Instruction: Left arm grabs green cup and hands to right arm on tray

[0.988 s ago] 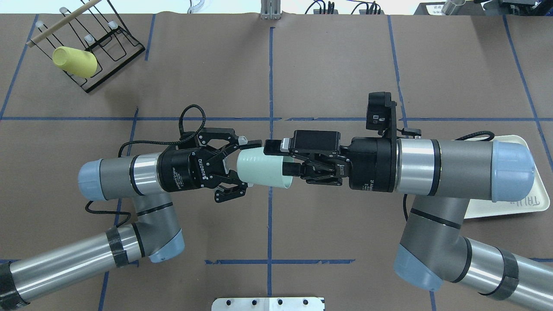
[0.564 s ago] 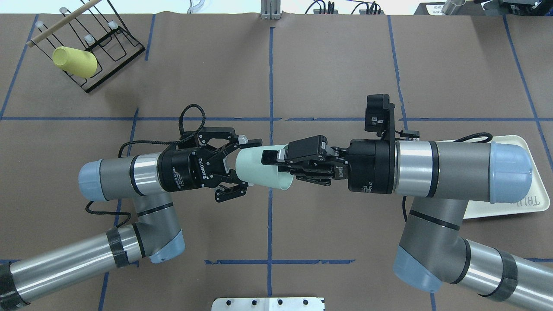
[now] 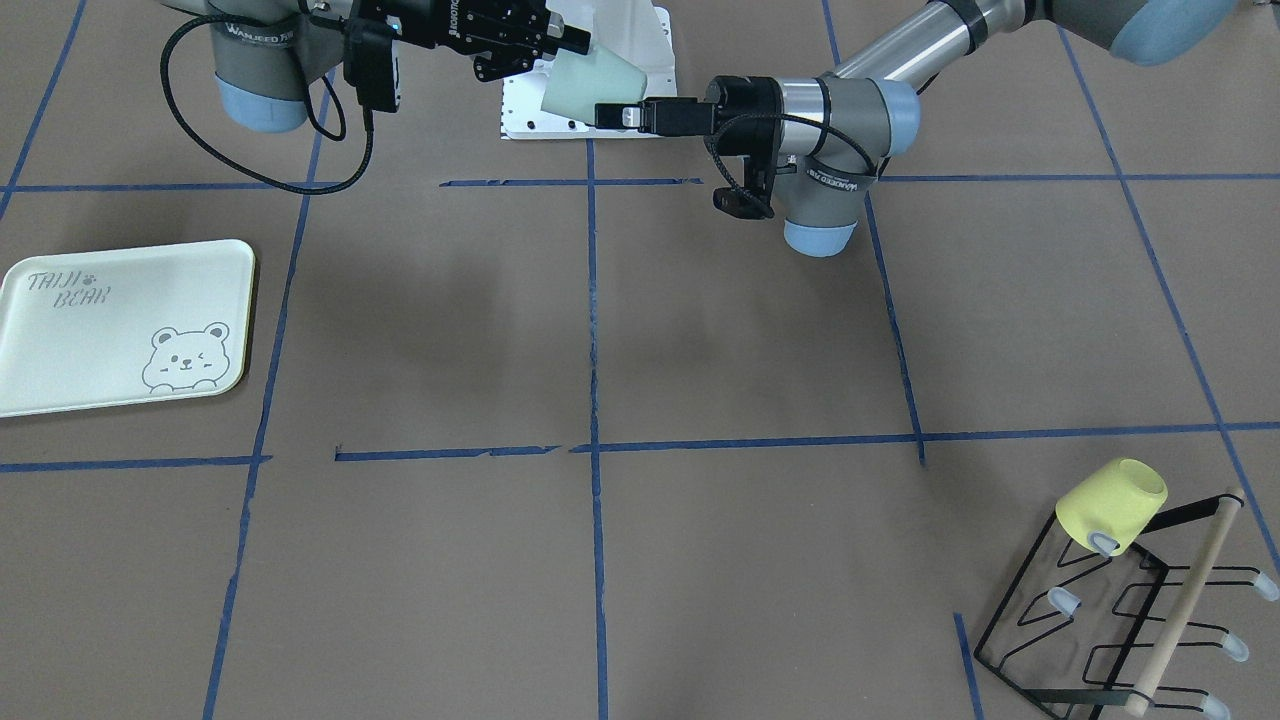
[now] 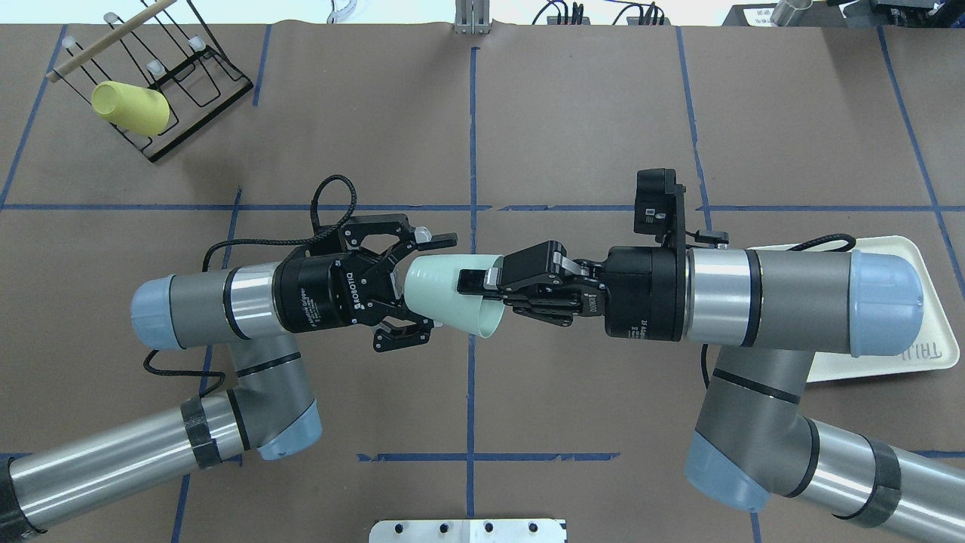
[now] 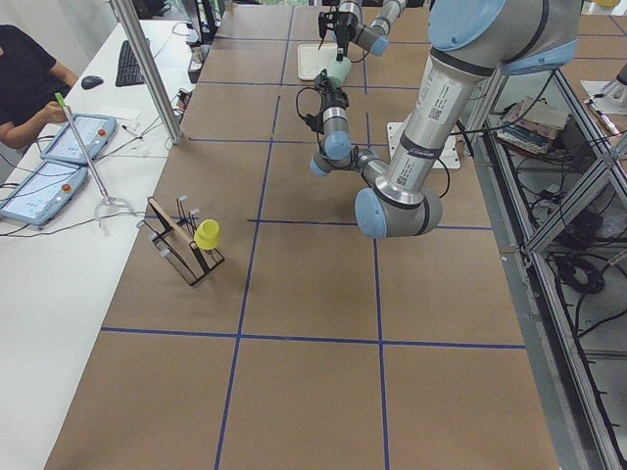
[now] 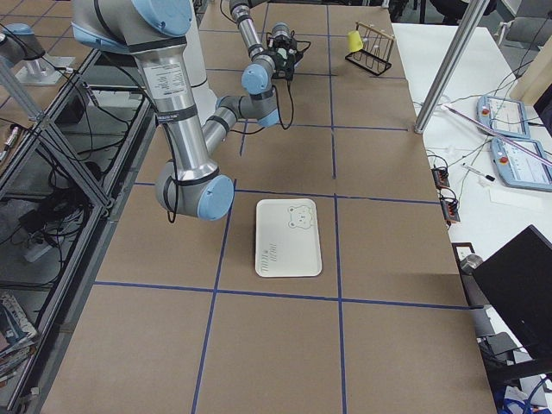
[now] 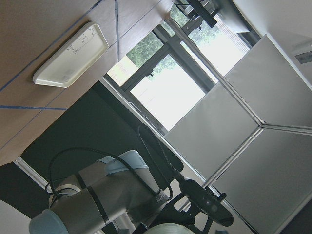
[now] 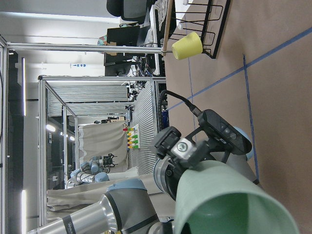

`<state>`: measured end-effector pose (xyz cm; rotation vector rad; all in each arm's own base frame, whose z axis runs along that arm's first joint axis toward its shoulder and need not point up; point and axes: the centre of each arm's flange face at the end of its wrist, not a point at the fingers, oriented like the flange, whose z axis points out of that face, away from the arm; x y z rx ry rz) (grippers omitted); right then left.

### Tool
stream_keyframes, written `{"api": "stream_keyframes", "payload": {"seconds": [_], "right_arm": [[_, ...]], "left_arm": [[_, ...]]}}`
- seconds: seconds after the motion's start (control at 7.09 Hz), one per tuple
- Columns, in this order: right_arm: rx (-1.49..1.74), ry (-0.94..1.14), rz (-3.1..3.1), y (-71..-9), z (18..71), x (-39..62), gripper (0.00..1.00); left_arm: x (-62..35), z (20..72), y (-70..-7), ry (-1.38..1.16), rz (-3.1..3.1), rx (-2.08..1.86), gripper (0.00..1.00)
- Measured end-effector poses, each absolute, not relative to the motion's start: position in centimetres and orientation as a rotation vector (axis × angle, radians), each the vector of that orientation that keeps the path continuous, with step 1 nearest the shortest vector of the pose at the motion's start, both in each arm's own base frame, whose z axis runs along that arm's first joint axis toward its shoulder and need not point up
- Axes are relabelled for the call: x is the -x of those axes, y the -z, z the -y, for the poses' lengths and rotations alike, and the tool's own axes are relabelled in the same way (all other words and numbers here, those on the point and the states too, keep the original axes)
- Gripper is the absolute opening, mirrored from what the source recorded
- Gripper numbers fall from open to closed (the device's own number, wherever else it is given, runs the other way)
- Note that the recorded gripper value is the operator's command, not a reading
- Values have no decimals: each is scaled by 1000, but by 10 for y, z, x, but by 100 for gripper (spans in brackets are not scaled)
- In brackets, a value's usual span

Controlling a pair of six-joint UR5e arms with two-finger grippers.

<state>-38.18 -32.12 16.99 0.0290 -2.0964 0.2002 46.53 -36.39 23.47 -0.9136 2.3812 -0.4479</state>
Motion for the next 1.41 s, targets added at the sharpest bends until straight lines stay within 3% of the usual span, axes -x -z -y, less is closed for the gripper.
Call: {"api": "stream_keyframes", "payload": {"seconds": [0.85,1.41], "right_arm": [[-43,-207,2103,-176,324,371,0],[-98,-338,1940,-270,349,329,0]], "left_arm": [[-441,378,-263,516,-2355,848,100],[-413,431,-284,595,-2242,520,100]]}}
